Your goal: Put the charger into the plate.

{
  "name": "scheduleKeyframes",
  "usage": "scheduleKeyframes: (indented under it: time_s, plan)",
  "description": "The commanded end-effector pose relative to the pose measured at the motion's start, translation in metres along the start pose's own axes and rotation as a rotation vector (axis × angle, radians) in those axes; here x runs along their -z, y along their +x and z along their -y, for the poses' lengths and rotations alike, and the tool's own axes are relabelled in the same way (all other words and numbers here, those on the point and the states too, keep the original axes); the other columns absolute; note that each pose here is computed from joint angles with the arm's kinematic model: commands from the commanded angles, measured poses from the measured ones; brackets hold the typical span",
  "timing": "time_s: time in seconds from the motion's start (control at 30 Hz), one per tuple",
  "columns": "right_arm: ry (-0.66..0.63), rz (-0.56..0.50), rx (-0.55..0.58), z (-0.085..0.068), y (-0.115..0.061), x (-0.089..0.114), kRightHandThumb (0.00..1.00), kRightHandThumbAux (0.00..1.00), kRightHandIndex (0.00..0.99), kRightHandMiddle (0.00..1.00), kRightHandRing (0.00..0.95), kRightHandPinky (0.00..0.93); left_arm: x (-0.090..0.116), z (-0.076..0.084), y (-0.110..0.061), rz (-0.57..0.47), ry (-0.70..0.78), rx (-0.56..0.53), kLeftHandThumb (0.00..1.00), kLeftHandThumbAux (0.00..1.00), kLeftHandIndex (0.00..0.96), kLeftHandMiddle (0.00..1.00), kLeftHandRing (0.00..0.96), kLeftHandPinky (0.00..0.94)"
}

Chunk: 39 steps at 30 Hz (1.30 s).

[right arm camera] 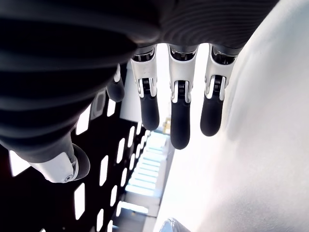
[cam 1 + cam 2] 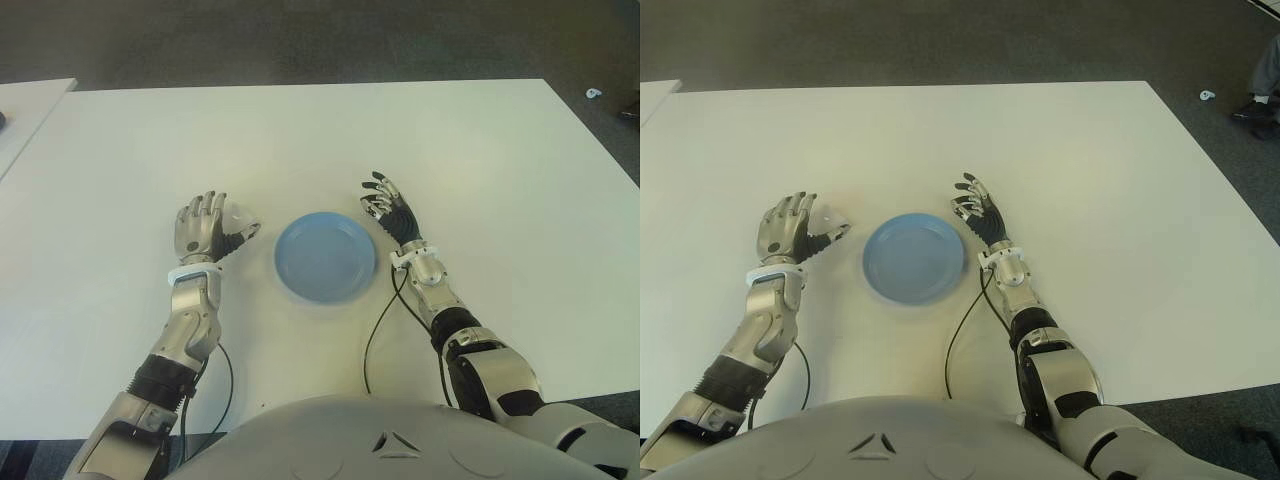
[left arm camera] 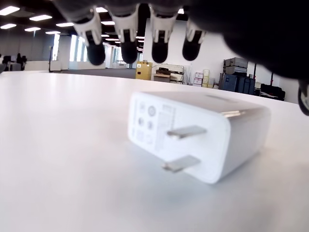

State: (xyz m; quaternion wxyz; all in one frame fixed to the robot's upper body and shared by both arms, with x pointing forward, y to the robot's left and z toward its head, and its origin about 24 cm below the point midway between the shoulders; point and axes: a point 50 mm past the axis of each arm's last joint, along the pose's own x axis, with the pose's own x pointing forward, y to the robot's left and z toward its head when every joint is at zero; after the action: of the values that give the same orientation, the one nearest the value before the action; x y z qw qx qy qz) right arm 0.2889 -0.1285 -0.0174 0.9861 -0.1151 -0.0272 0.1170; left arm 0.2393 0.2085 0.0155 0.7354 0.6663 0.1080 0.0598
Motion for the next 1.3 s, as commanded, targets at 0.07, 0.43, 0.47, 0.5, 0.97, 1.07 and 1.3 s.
scheduleKeyframes:
  time_s: [0.07,0.43,0.47,0.5,0.97,1.07,1.3]
  plan:
    - [0.030,-0.231,-0.007,-0.007,-0.042,0.046,0.113,0.557,0.000,0.234,0.321,0.331,-0.002,0.007,0.001,-0.008,-0.003,0.039,0.188,0.226,0.000,0.000,0.000,0.000]
    - [0.032,-0.233,-0.008,-0.007,-0.042,0.046,0.110,0.567,0.000,0.240,0.320,0.309,-0.003,0.012,0.004,-0.017,-0.007,0.054,0.187,0.239,0.000,0.000,0.000,0.000]
    - [0.032,-0.232,-0.008,-0.007,-0.042,0.046,0.109,0.568,0.000,0.241,0.320,0.314,-0.004,0.012,0.004,-0.017,-0.007,0.056,0.187,0.240,0.000,0.000,0.000,0.000]
    - [0.033,-0.231,-0.008,-0.007,-0.042,0.046,0.108,0.568,0.000,0.240,0.320,0.317,-0.004,0.013,0.004,-0.017,-0.007,0.057,0.186,0.241,0.000,0.000,0.000,0.000]
    - [0.026,-0.225,-0.011,-0.005,-0.042,0.045,0.100,0.570,0.000,0.230,0.322,0.329,-0.005,0.019,0.006,-0.024,-0.016,0.083,0.169,0.242,0.000,0.000,0.000,0.000]
    - [0.025,-0.224,-0.013,-0.005,-0.043,0.045,0.099,0.570,0.000,0.234,0.323,0.322,-0.005,0.022,0.006,-0.028,-0.018,0.088,0.169,0.240,0.000,0.000,0.000,0.000]
    - [0.023,-0.224,-0.014,-0.004,-0.043,0.045,0.098,0.571,0.000,0.240,0.325,0.318,-0.005,0.028,0.007,-0.040,-0.021,0.105,0.172,0.234,0.000,0.000,0.000,0.000]
